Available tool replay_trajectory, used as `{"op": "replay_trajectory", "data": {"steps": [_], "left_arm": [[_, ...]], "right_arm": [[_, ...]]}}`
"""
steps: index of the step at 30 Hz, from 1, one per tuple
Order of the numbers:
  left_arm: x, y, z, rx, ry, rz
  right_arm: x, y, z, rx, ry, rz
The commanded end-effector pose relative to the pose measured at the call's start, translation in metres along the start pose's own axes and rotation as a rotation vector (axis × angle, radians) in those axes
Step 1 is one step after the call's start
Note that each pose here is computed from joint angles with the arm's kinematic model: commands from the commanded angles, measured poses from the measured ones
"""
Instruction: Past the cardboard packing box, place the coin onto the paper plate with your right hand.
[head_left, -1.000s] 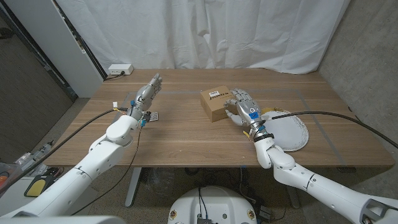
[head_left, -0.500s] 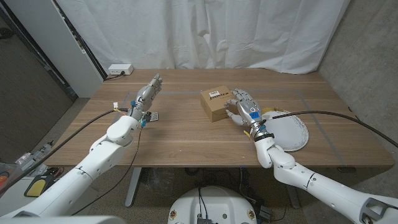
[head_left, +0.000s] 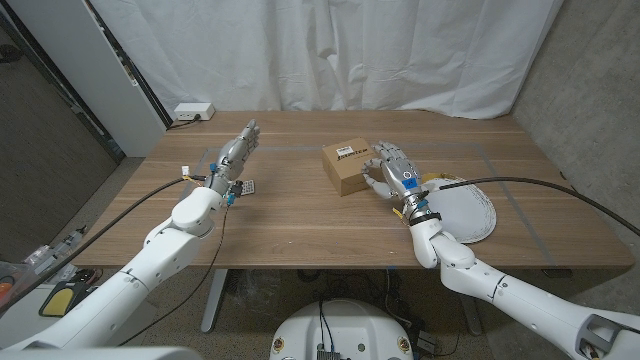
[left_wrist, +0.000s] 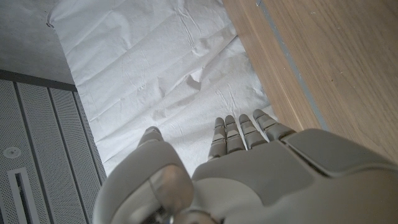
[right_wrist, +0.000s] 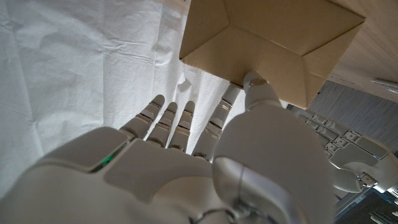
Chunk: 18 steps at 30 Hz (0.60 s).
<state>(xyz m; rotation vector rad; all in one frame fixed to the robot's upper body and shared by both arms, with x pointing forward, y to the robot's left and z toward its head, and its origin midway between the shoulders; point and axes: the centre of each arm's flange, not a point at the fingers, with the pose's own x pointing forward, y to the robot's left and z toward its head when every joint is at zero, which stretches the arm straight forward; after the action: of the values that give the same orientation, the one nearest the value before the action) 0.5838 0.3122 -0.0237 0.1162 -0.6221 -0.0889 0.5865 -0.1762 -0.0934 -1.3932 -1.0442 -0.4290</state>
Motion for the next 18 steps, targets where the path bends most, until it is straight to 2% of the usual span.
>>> {"op": "replay_trajectory", "data": {"steps": [1, 18], "left_arm": [[-0.004, 0.0, 0.002, 0.0, -0.008, 0.01], [-0.008, -0.001, 0.003, -0.001, -0.01, 0.006]], "right_arm": [[0.003, -0.003, -0.001, 0.003, -0.01, -0.019], [0.004, -0.016, 0.0, 0.012, -0.019, -0.034]]}}
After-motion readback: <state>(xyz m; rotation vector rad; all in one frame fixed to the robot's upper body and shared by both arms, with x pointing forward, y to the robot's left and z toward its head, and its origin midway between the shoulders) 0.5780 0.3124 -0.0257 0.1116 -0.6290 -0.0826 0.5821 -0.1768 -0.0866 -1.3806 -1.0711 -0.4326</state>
